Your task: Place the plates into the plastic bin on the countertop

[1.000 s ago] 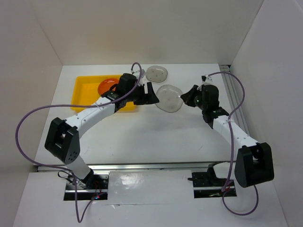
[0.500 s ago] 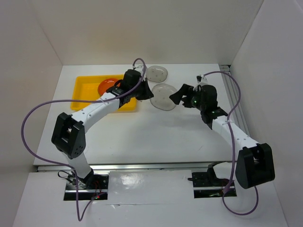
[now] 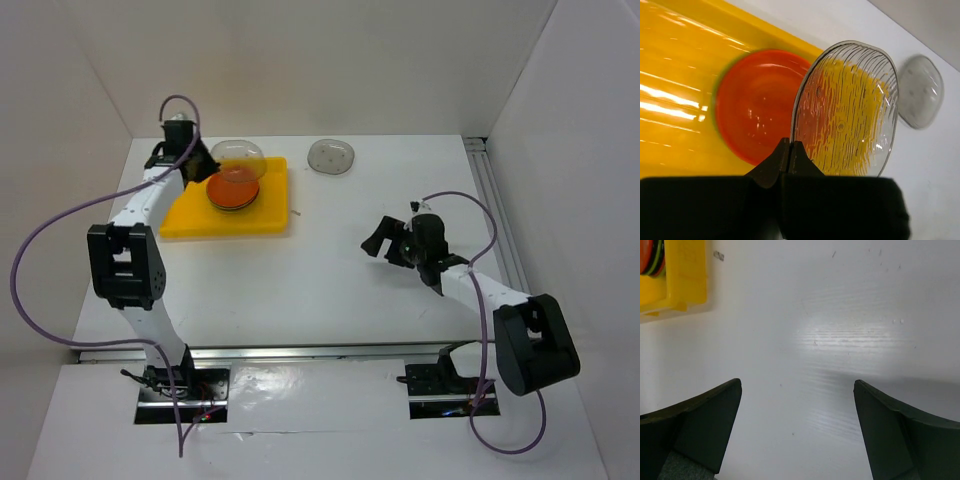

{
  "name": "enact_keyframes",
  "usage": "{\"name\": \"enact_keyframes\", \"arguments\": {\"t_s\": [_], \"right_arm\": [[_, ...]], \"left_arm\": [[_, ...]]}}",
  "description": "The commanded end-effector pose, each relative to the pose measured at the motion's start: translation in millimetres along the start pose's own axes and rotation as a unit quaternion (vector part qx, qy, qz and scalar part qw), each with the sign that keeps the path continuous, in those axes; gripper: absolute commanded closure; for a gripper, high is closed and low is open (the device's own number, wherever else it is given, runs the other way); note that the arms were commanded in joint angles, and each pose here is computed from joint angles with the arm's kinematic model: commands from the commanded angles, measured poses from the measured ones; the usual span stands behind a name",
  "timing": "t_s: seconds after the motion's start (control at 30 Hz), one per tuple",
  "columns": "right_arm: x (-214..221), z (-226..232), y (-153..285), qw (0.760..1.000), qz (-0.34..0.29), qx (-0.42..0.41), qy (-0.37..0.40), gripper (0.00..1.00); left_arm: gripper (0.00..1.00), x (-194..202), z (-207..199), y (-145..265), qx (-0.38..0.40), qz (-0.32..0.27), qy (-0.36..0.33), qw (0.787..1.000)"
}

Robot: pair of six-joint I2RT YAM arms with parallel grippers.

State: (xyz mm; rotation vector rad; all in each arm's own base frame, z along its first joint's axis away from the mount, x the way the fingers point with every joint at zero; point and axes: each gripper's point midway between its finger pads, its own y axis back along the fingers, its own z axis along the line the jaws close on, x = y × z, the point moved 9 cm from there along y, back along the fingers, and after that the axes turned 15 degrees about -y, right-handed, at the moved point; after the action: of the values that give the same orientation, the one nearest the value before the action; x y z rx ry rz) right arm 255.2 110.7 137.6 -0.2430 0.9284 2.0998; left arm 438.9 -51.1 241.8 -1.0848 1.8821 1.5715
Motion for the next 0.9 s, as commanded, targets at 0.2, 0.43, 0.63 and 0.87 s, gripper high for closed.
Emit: {"name": "enact_keyframes", "arguments": {"t_s": [0.2,0.43,0.63,0.87], "right_arm": [[6,11,-11,0.998,-0.014,-0.045,0.027,0.0],[11,8,-15,0.998,-0.004,-0.04,0.038,0.0],[11,12,-17,0.998,-0.004,-0.045,0.041,0.0],[-21,23,-49,0.999,-0.028,-0.026,0.027,0.0]], "left_arm": [[1.0,-9,84,-35,0.058,0.005,0.096,0.994],[1.0,-3,92,-53,0.065,0.023,0.098,0.993],[0.37,-1,91,-50,0.045,0.036,0.094,0.994],[0.0,-18,69,-12,0.019,0.012,0.082,0.996]]}}
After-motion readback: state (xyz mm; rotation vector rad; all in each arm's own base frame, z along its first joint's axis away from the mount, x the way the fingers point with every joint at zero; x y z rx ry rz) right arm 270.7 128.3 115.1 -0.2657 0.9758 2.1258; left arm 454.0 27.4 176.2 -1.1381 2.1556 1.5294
